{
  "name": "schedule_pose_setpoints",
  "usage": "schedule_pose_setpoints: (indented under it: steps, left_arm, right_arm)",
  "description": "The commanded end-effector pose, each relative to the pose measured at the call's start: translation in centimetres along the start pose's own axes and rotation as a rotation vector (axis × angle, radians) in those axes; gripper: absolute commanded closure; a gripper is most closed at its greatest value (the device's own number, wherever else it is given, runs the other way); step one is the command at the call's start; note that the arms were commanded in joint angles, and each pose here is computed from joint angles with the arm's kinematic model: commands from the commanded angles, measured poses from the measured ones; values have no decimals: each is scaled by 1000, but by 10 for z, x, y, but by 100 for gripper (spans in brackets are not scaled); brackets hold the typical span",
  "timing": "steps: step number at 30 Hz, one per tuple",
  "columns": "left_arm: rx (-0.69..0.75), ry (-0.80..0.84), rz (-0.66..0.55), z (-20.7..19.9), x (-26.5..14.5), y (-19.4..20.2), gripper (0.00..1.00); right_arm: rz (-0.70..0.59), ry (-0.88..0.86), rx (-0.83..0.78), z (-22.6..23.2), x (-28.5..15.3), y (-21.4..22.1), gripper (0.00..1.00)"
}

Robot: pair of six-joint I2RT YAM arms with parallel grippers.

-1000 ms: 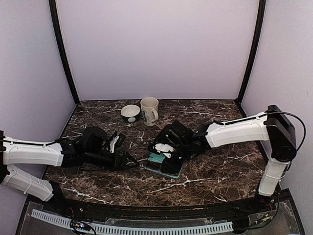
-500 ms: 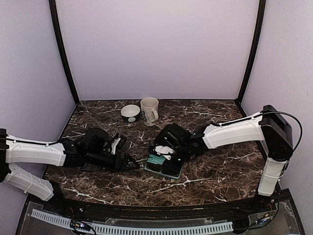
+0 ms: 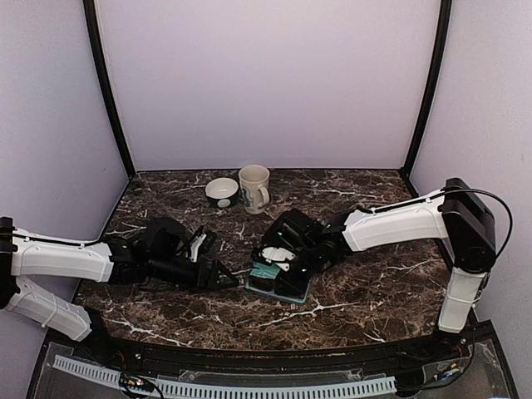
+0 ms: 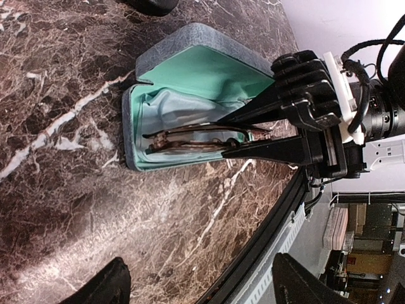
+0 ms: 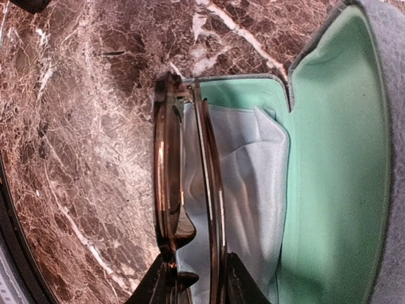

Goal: Organize the sunglasses
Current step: Place the sunglasses in the sunglasses case.

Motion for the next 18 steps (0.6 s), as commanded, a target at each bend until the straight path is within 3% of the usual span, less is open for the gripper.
schedule_pose_setpoints:
  steps: [1, 9, 18]
  left_arm:
    - [16, 36, -5, -9, -1, -3, 21]
    - [17, 41, -4, -9, -1, -2, 21]
    - [14, 41, -2, -9, -1, -2, 22]
  right_arm:
    - [-6, -3, -20, -4, -2, -7, 73]
    - [7, -7, -6, -4, 5, -1, 72]
    - [5, 7, 3, -5, 4, 0, 59]
Point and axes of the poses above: each gripper's point midway between its finger pads, its own x axis out along the fingers, its own z axis along the line the jaws close on, y = z × x, the point moved 3 cm from there along -x, back along the fingers, and after that the axes turned 7 degrees about -x, right-handed, at the moved point
